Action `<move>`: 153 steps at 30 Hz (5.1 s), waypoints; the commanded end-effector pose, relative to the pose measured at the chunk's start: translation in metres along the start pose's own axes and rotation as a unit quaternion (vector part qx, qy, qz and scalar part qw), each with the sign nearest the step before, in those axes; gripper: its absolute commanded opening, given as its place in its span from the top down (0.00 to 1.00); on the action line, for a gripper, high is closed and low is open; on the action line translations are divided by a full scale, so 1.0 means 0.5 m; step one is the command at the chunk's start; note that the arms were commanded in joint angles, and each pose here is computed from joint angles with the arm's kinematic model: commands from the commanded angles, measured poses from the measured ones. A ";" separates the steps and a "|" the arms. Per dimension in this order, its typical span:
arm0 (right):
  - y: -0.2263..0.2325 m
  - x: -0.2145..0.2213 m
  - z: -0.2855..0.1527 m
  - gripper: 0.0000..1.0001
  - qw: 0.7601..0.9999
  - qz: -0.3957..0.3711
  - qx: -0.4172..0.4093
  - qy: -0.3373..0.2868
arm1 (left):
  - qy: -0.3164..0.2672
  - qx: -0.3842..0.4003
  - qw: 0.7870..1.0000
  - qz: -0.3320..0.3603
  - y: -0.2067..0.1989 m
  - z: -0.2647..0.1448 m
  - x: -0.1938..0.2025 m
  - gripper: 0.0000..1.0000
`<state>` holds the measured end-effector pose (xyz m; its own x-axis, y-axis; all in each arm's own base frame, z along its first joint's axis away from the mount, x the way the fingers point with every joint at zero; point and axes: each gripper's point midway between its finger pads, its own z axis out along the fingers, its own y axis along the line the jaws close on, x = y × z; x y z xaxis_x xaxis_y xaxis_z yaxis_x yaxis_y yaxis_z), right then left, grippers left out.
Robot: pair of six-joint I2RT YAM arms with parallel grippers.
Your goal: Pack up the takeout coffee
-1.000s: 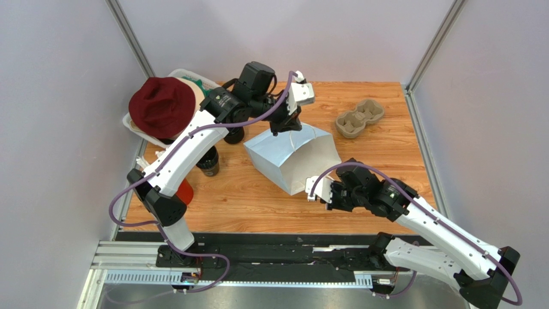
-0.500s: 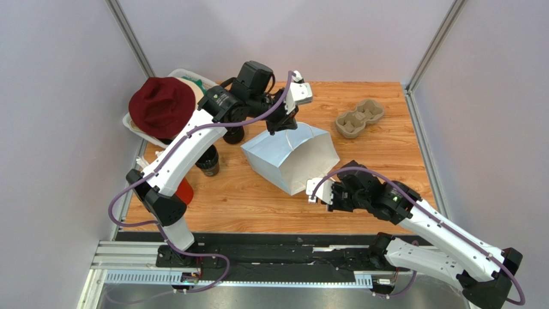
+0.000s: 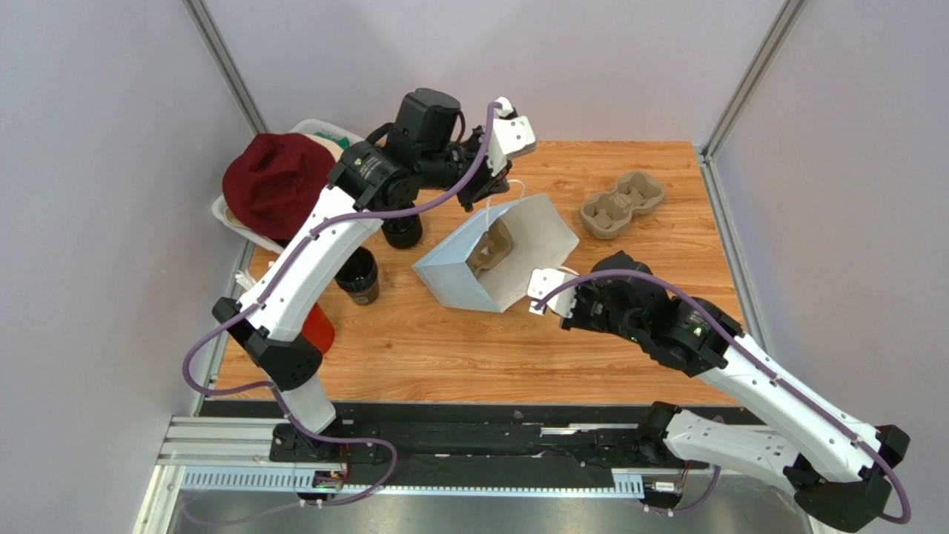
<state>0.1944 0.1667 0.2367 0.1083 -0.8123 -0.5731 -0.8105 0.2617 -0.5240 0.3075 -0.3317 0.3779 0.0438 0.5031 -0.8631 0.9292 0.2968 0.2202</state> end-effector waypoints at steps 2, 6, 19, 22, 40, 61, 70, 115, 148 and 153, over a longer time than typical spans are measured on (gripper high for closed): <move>-0.122 -0.049 -0.014 1.00 0.990 0.027 0.136 -0.010 | -0.048 -0.094 0.994 -0.001 0.091 -0.019 -0.055 1.00; -0.187 -0.063 -0.019 1.00 0.978 0.044 0.205 0.008 | -0.068 -0.129 0.989 -0.010 0.141 -0.016 -0.068 1.00; -0.345 -0.117 -0.055 1.00 0.937 0.100 0.335 -0.003 | -0.095 -0.229 0.969 -0.013 0.250 -0.029 -0.086 1.00; -0.363 -0.115 -0.040 1.00 0.932 0.109 0.346 -0.001 | -0.092 -0.247 0.965 -0.013 0.269 -0.020 -0.077 1.00; -0.486 -0.099 -0.011 1.00 0.887 0.186 0.422 -0.006 | -0.115 -0.311 0.943 -0.020 0.362 0.022 -0.078 1.00; -0.575 -0.053 0.074 1.00 0.866 0.239 0.438 -0.032 | -0.135 -0.357 0.924 -0.029 0.457 0.095 -0.057 1.00; -0.568 -0.055 0.101 0.99 0.872 0.248 0.420 -0.034 | -0.134 -0.365 0.921 -0.032 0.472 0.093 -0.047 1.00; -0.140 -0.094 -0.041 0.04 0.983 0.140 -0.005 -0.122 | 0.140 -0.286 0.948 0.013 0.145 -0.314 0.259 0.06; -0.006 -0.011 0.188 0.01 0.996 0.075 -0.049 -0.005 | 0.123 -0.254 0.959 -0.004 0.074 -0.259 0.443 0.05; -0.041 -0.029 0.174 0.01 0.994 0.106 -0.010 -0.014 | 0.110 -0.232 0.966 -0.014 0.038 -0.246 0.463 0.05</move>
<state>0.2432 0.2146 0.1730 -0.0561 -0.7714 -0.6338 -0.8845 0.3330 -0.3269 0.2930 -0.0968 0.2310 -0.1589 0.6865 -0.7096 0.6450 0.6163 0.4518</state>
